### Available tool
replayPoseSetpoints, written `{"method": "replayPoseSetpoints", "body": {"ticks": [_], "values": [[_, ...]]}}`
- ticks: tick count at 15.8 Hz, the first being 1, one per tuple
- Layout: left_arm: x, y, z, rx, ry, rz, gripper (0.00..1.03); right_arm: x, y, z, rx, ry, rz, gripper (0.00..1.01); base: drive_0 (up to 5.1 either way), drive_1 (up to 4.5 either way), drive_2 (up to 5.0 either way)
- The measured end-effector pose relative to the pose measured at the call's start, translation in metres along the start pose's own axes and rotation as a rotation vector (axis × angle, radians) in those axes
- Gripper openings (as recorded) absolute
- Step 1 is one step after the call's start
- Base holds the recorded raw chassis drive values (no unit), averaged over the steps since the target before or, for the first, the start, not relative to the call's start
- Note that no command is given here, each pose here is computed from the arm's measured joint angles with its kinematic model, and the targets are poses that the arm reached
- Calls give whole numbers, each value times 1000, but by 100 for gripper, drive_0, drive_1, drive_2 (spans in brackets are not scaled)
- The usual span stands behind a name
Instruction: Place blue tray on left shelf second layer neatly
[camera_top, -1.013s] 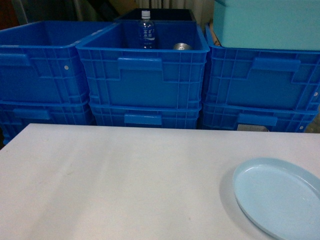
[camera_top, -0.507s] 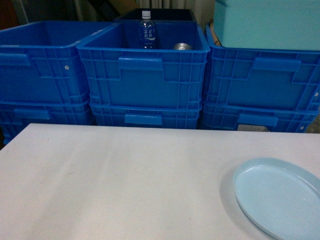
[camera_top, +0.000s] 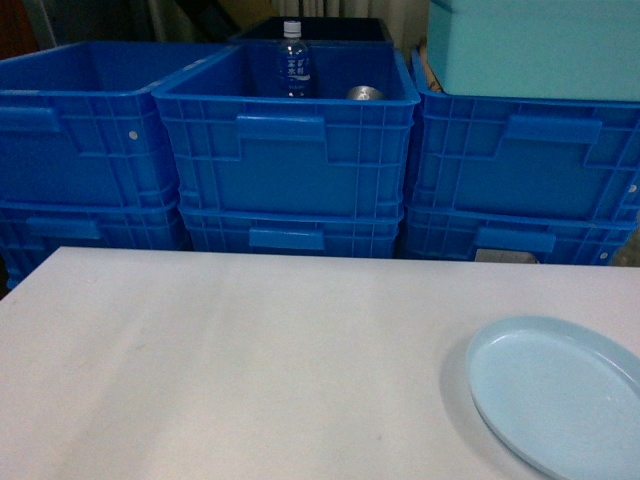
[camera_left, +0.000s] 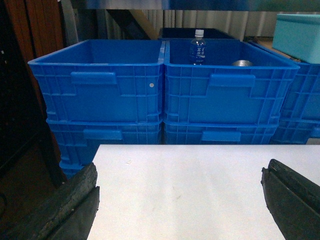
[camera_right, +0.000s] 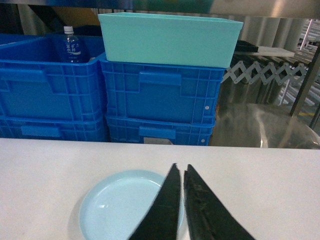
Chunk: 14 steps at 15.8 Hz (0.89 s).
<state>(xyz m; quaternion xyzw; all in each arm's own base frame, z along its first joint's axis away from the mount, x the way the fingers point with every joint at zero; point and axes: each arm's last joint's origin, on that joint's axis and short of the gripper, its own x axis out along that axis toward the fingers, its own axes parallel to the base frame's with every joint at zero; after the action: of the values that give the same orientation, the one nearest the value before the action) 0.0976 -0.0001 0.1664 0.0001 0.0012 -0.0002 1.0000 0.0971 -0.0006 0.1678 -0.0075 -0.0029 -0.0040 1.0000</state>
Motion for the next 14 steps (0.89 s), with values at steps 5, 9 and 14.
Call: {"method": "replayPoseSetpoints", "body": {"ticks": [5,9,14], "values": [[0,0,0,0,0,0,98,0,0,0,0,0,0,62,0,0,0],[0,0,0,0,0,0,98,0,0,0,2,0,0,100,0,0,0],[0,0,0,0,0,0,98,0,0,0,2,0,0,98,0,0,0]]}}
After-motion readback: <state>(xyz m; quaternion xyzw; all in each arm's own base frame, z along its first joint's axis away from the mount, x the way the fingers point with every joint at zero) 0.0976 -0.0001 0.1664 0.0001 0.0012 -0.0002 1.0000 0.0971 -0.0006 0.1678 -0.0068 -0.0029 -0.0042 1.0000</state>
